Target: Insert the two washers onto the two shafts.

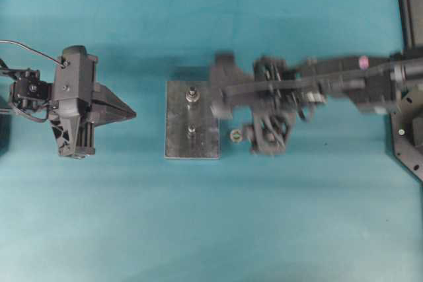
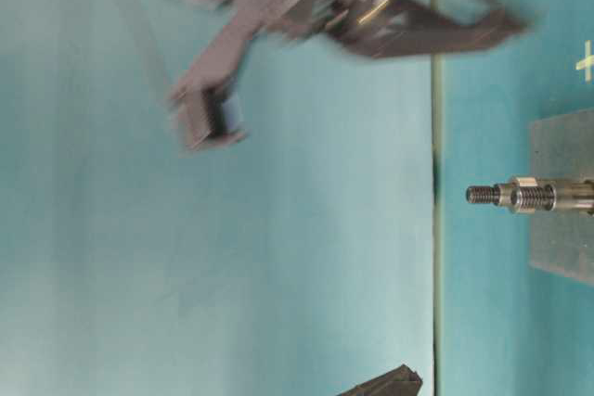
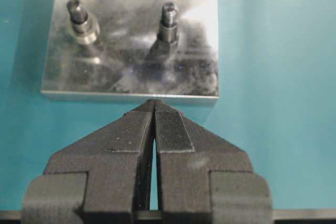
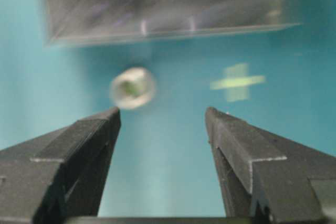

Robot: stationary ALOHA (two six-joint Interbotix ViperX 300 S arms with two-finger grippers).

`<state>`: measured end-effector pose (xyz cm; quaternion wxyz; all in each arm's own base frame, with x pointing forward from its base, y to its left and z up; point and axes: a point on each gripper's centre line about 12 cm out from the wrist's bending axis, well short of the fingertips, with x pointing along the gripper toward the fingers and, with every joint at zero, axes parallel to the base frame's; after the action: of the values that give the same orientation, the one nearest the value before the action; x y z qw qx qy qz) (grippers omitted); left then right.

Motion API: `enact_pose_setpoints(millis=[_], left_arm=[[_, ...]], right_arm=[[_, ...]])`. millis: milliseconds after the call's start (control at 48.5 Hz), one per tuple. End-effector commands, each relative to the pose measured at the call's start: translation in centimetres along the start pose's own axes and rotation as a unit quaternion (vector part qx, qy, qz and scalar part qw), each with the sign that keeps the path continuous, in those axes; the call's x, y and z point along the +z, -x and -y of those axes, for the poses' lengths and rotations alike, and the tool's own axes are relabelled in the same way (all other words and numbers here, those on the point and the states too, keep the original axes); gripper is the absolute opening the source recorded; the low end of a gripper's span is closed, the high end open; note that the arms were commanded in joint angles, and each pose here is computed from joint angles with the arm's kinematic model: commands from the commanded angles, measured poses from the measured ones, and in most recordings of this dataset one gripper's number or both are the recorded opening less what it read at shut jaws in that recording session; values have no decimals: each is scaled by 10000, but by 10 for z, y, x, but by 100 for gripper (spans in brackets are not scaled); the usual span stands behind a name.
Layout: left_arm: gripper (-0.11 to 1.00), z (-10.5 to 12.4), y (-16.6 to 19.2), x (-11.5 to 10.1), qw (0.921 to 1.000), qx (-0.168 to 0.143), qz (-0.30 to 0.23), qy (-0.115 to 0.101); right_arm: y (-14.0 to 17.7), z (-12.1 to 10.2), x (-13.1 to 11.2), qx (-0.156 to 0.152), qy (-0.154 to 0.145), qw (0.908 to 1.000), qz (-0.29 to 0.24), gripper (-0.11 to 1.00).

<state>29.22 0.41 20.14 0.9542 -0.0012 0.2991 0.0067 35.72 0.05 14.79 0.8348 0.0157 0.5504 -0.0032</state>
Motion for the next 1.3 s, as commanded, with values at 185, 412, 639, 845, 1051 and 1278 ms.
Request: enact_pose_setpoints(millis=[185, 412, 639, 845, 1051, 1278], left_arm=[[0, 0, 2, 12, 9998, -6, 184, -4], [0, 0, 1, 11, 9999, -6, 169, 4], [0, 0, 0, 11, 9999, -6, 146, -4], [0, 0, -1, 10, 9999, 0, 130, 8], [0, 0, -1, 10, 9999, -6, 138, -4], [0, 0, -1, 10, 9999, -7, 138, 3]], right_arm=[[-24, -2, -1, -13, 10, 10000, 76, 69], [-39, -1, 2, -22, 9, 10000, 54, 69], [-46, 0, 3, -29, 2, 10000, 62, 68], [-50, 0, 0, -28, -13, 10000, -30, 64], [-49, 1, 0, -32, -36, 9999, -107, 31], [-25, 7, 16, -100, -434, 9988, -224, 31]])
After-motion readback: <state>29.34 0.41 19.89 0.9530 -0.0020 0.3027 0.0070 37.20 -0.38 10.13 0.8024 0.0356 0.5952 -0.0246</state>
